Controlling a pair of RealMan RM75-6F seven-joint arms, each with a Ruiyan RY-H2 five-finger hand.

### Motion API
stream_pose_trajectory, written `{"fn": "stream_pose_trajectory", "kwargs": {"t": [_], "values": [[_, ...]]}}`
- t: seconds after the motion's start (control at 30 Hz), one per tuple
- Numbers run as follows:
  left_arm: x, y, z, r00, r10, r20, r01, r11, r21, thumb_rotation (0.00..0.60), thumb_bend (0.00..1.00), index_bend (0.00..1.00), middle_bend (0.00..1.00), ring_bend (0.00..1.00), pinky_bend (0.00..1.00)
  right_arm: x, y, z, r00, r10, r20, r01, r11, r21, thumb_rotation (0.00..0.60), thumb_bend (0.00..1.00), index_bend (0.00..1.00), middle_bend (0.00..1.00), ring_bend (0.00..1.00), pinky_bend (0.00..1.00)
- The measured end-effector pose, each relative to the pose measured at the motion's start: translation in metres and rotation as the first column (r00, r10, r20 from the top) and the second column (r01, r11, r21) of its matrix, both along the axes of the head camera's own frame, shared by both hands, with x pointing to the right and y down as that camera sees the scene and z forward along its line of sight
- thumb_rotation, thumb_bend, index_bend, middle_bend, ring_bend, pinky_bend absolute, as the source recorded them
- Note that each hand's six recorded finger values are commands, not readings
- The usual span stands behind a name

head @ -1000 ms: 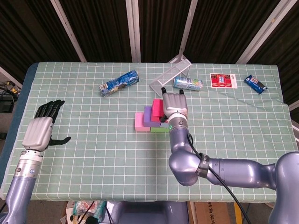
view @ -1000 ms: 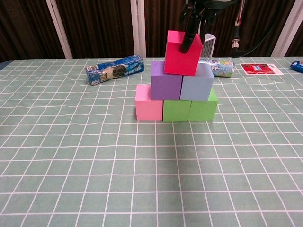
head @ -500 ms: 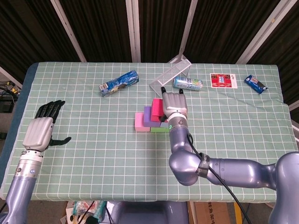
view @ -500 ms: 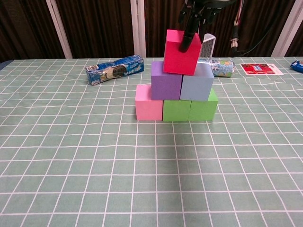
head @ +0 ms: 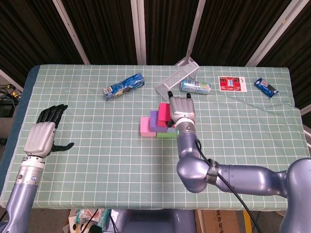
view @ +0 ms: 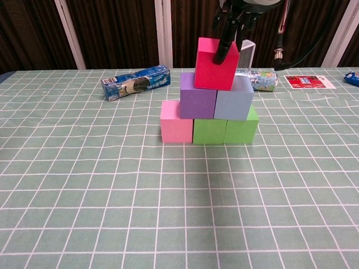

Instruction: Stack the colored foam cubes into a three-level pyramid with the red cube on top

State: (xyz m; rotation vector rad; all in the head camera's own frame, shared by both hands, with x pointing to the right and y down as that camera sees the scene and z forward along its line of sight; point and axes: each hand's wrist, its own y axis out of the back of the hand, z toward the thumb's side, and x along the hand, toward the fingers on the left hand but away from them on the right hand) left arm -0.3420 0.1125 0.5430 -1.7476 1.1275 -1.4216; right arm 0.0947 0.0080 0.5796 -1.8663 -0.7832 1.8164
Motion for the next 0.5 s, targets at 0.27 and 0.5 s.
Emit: {"fn": "stream_pose_trajectory", "kwargs": {"t": [0.27,0.5], "values": [[0.0001,0.0,0.0001,1.0,0.001,0.001,-0.001,1.0,-0.001,0.6,0.12,0.0,0.04,0.03,0.03,-0.001,-0.0001,-0.0026,1.0,-0.011,0.005,0.011,1.0,-0.009,0.6,0.3,0.0,0.15,0.04,0.0],[-0.0004,-0.0003,-0.0003,1.0,-0.001,0.001,0.001,1.0,0.001,0.6,0.12,0.0,0.04,0.03,0.03,-0.0027,-0.0004,-0.0054,1.0,-0.016,0.012,0.016,1.0,-0.013,0.6,0.3,0.0,0.09,0.01,0.0]]}}
